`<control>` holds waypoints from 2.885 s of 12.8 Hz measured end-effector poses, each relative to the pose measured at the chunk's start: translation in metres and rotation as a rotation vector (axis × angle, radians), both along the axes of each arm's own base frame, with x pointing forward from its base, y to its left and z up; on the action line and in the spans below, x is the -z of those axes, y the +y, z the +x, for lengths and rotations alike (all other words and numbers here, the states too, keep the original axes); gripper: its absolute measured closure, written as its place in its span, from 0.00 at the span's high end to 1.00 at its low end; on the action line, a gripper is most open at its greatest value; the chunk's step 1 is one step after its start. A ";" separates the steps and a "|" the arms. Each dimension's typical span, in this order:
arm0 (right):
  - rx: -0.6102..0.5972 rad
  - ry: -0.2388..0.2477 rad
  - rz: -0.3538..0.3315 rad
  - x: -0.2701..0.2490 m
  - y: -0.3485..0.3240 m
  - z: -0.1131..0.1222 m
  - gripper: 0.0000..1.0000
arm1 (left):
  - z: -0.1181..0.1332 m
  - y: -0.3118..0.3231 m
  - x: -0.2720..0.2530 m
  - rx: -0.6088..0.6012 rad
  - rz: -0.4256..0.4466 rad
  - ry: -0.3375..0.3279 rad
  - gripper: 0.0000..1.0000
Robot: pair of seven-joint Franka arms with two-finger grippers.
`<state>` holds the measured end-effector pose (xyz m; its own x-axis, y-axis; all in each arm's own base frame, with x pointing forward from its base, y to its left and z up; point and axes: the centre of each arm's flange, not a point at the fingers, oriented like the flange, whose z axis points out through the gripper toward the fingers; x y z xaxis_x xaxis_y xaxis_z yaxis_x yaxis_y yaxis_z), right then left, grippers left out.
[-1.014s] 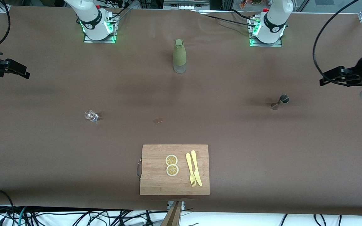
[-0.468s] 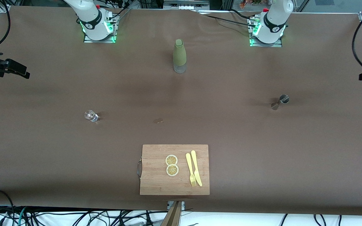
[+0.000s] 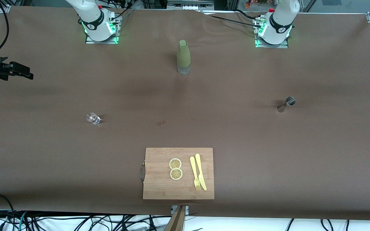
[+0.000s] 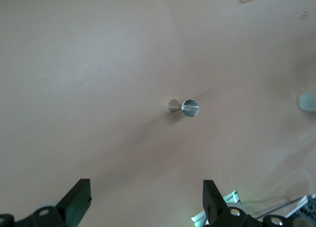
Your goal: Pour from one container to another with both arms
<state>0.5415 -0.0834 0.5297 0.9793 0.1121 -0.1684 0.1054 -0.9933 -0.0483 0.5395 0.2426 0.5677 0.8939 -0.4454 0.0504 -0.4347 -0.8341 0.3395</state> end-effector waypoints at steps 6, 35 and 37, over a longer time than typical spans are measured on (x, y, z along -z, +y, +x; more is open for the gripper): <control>-0.396 -0.036 0.139 0.064 -0.080 0.012 1.00 | -0.001 0.048 0.129 0.300 -0.333 -0.125 1.00; -1.221 -0.977 1.077 0.448 -0.011 0.022 0.99 | -0.029 -0.079 0.521 0.689 -1.190 -0.842 0.95; -1.209 -1.001 1.075 0.454 -0.009 0.021 0.99 | -0.030 -0.079 0.523 0.686 -1.196 -0.840 0.86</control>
<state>0.5628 -0.0922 0.0756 -0.0124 0.3715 0.9283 0.9996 0.0276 0.0023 0.5090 0.1634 0.0451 0.0946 -0.0776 0.9925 -0.9846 0.1399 0.1048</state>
